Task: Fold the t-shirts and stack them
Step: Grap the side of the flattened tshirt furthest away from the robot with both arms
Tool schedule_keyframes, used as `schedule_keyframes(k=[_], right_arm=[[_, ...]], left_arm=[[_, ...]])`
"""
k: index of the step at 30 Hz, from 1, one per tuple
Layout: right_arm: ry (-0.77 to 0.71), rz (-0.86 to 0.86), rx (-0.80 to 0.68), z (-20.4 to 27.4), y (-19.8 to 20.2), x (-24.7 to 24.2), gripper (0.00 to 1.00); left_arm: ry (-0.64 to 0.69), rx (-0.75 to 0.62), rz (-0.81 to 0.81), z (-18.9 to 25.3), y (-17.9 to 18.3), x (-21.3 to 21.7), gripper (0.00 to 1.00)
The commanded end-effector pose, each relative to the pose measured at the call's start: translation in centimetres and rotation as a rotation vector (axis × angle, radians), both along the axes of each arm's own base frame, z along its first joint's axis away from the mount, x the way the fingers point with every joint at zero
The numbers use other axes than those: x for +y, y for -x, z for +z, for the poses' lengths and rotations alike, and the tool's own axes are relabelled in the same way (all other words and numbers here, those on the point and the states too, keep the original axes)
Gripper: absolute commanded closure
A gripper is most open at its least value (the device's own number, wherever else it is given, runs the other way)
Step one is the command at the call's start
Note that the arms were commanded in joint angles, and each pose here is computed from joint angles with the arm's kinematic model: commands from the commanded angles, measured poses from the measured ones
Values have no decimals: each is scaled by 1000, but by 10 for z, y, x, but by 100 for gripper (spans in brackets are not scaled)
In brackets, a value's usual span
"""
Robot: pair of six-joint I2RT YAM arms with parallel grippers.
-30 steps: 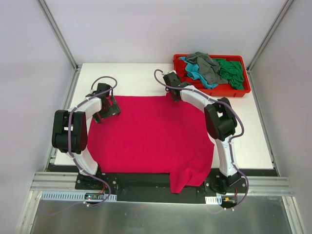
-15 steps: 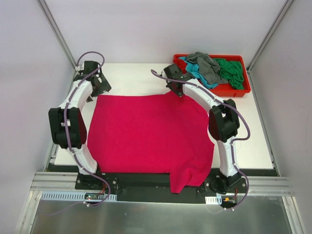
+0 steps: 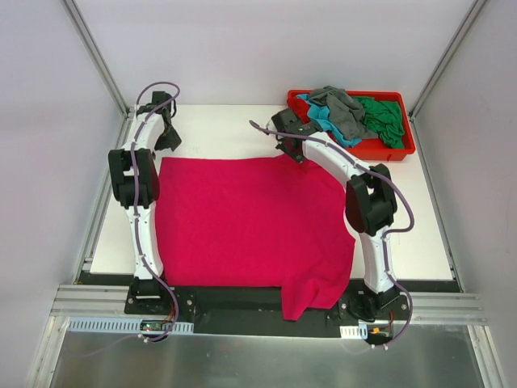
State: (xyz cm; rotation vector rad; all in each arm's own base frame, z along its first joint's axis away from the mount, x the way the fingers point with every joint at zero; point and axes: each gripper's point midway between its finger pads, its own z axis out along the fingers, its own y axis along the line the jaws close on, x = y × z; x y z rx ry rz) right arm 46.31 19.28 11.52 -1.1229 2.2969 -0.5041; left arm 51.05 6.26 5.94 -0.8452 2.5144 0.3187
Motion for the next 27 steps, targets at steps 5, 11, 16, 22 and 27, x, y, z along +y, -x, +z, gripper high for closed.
schedule_keyframes(k=[5,11,16,22,27], right_arm=[[-15,21,-22,19,8,2,99],[-26,26,-26,20,10,6,100],[-22,22,-32,22,10,5,100],[-31,23,-39,25,12,6,99],[-13,16,-68,29,8,3,100]], left_arm=[[-19,108,6,-22,6,3,35],[-2,131,-13,-26,10,0,41],[36,202,-11,-39,29,-7,48],[57,246,6,-46,42,-10,76],[38,232,9,-41,40,-7,100]])
